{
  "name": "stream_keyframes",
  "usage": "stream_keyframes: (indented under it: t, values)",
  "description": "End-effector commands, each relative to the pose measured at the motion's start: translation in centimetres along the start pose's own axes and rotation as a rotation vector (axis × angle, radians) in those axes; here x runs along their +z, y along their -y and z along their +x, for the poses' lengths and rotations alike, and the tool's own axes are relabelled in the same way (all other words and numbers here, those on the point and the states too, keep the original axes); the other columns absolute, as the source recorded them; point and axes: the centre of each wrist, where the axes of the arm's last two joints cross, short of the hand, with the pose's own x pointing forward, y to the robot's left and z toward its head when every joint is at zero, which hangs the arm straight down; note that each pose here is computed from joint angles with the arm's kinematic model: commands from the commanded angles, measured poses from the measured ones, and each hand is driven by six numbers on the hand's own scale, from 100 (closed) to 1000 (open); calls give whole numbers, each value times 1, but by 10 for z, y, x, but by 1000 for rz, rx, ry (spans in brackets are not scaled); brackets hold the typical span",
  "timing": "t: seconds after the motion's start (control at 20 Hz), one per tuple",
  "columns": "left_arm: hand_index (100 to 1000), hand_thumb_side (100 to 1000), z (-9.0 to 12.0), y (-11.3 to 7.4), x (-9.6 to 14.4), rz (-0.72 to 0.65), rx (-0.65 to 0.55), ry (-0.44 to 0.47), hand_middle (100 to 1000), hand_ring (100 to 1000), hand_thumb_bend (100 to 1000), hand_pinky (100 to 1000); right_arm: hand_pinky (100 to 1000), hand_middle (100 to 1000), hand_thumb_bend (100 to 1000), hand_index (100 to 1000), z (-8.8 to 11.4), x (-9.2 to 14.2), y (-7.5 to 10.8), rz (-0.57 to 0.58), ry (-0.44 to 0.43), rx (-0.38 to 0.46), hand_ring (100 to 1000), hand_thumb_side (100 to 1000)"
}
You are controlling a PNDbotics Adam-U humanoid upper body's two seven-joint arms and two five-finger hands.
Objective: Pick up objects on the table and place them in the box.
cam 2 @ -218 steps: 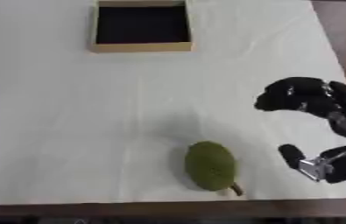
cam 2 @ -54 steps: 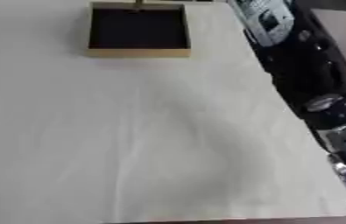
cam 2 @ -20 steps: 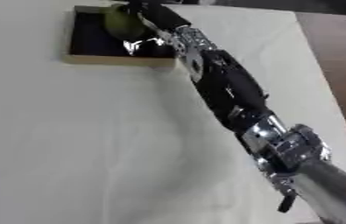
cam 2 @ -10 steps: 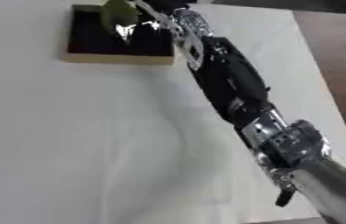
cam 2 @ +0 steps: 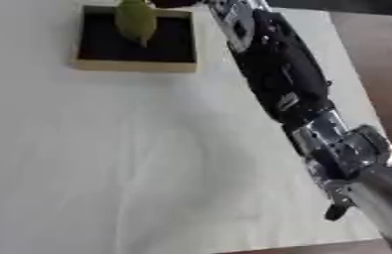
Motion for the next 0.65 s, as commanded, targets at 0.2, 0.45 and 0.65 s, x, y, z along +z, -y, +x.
stream_keyframes:
  t: [0.2,0.45,0.65]
  values:
    - [765,567,8,-10,-3,6,-46,21,772,802,100,683,809,701,100,849,28,43,75,-239,52,-32,805,191]
    - [764,567,7,-13,-1,17,-58,13,770,801,100,683,811,675,100,816,62,97,93,-308,89,-63,783,100]
    - [764,566,7,-14,-1,26,-63,13,768,800,100,683,798,626,100,766,63,126,86,-314,100,-81,749,100]
